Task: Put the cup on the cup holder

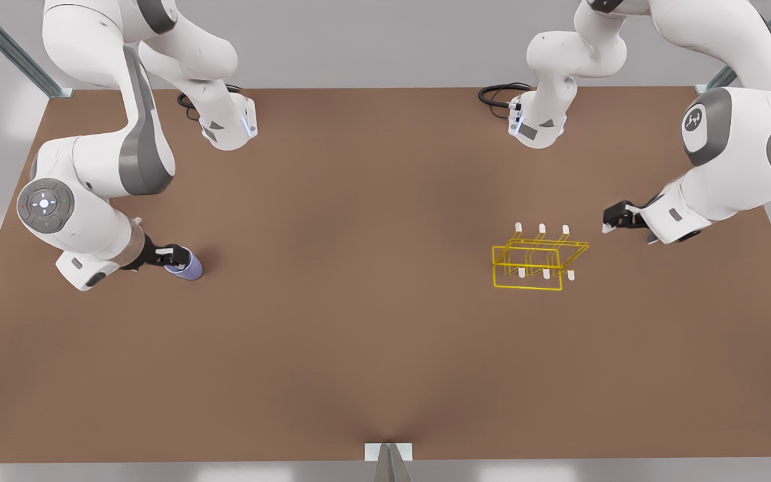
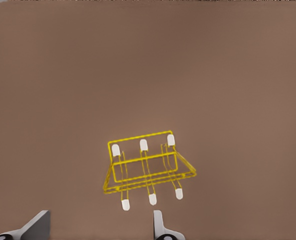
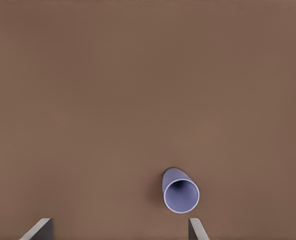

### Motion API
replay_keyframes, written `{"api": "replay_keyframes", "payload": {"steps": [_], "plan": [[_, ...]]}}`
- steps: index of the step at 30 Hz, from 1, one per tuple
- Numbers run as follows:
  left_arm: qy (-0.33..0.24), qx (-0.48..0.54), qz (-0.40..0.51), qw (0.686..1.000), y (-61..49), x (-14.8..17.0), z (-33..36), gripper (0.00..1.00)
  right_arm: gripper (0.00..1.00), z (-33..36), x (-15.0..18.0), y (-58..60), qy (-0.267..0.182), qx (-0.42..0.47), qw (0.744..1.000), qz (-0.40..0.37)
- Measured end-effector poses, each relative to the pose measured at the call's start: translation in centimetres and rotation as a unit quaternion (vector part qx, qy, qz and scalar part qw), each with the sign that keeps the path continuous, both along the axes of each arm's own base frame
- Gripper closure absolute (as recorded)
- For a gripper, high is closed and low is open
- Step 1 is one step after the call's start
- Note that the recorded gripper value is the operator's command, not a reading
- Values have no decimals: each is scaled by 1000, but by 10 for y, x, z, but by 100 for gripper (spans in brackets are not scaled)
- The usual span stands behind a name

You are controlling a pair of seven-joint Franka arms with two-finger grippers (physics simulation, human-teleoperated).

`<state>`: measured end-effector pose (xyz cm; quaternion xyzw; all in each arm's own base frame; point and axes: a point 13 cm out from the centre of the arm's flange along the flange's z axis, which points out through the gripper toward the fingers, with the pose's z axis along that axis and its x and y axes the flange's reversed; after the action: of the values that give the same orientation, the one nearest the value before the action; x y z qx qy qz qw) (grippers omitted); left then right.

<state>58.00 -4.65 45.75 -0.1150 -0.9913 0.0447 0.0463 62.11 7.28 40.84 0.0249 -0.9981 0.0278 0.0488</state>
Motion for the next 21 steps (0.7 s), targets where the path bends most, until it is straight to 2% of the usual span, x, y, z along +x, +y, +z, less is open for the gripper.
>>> {"api": "replay_keyframes", "payload": {"steps": [3, 5, 7, 9, 11, 15, 21], "plan": [[-5, 0, 2, 1000, 0, 3, 1, 0, 0, -17, 4, 1, 11, 2, 1000, -1], [-6, 0, 3, 1000, 0, 4, -1, 0, 0, -51, 2, 0, 40, 3, 999, -2], [-4, 0, 3, 1000, 0, 6, -4, 0, 0, -106, -23, -18, 93, 5, 996, -16], [-5, 1, 3, 1000, -1, 6, -5, 0, 0, -169, -66, -42, 142, 9, 989, -31], [-5, 1, 3, 1000, -1, 6, -5, 0, 0, -212, -95, -60, 157, 35, 986, -45], [-5, 1, 4, 1000, -1, 6, -5, 0, 0, -237, -98, -61, 120, 55, 990, -44], [-5, 1, 5, 1000, -1, 6, -5, 0, 0, -217, -91, -55, 26, 38, 999, -17]]}}
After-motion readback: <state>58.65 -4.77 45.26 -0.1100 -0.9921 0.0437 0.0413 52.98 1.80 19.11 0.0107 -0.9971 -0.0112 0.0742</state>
